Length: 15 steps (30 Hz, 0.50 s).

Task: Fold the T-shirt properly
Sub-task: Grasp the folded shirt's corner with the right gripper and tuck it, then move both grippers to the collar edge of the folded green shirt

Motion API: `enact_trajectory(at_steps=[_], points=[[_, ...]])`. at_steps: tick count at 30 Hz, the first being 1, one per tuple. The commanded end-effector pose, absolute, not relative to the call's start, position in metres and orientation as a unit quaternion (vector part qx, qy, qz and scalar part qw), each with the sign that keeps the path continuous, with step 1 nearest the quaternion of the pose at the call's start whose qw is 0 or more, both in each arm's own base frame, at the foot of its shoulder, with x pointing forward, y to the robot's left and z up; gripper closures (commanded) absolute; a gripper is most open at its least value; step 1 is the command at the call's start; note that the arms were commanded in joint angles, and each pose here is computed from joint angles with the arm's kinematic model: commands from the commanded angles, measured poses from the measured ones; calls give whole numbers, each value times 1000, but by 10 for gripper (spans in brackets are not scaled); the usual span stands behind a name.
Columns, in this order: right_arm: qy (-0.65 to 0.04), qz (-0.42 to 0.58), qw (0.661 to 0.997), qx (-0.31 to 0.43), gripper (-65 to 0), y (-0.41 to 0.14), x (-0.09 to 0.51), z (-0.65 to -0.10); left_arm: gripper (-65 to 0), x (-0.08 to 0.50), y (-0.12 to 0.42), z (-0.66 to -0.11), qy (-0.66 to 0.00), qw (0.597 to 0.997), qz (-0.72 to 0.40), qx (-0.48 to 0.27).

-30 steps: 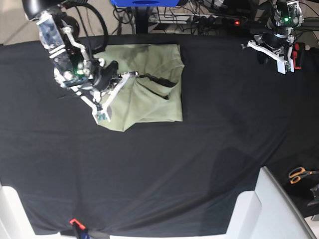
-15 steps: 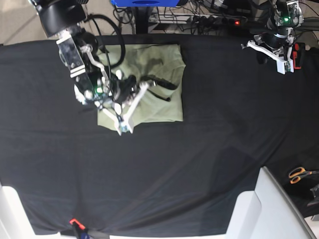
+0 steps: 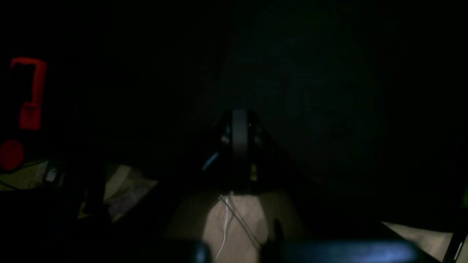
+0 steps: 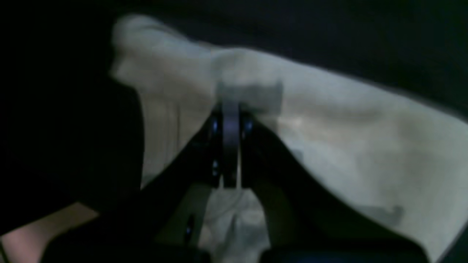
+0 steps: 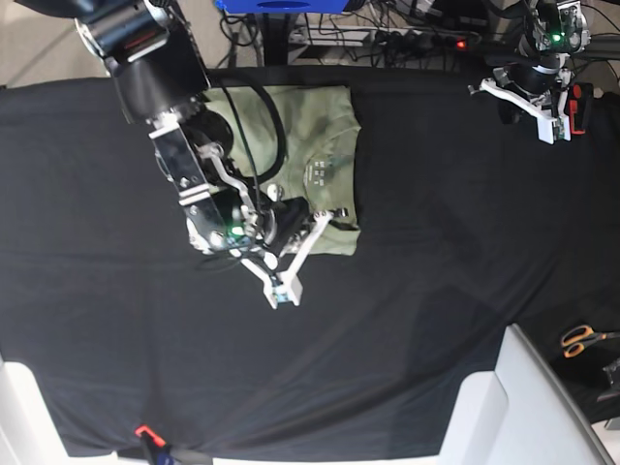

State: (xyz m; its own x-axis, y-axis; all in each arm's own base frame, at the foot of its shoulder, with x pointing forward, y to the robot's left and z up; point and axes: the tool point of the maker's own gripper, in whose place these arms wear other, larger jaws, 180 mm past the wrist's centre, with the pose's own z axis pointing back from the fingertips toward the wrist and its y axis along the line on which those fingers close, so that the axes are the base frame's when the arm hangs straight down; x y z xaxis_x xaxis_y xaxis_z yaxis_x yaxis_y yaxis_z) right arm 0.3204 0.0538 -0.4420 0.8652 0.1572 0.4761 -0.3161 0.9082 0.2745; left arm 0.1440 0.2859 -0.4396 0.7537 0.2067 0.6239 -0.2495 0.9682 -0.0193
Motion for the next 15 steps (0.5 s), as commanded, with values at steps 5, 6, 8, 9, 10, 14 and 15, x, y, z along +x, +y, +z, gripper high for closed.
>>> enact_trajectory(at_steps=[5, 6, 8, 9, 10, 14, 15], points=[[-283, 172, 929, 166, -2, 64, 348, -414, 0, 150, 291, -431, -345, 930, 119, 38], [-290, 175, 927, 160, 0, 55, 348, -408, 0, 151, 290, -429, -348, 929, 118, 38], [-302, 180, 923, 155, 0, 40, 339, -392, 0, 155, 288, -428, -352, 928, 120, 33], [-313, 177, 921, 149, 0, 26, 336, -382, 0, 155, 287, -428, -351, 928, 121, 32], [-319, 170, 921, 145, 0, 14, 330, -375, 0, 155, 287, -427, -352, 928, 121, 31], [-348, 102, 923, 129, 0, -47, 293, -356, 0, 152, 258, -419, -359, 927, 106, 9], [-350, 85, 925, 122, 0, -62, 283, -354, 0, 152, 246, -419, -358, 929, 96, -3]])
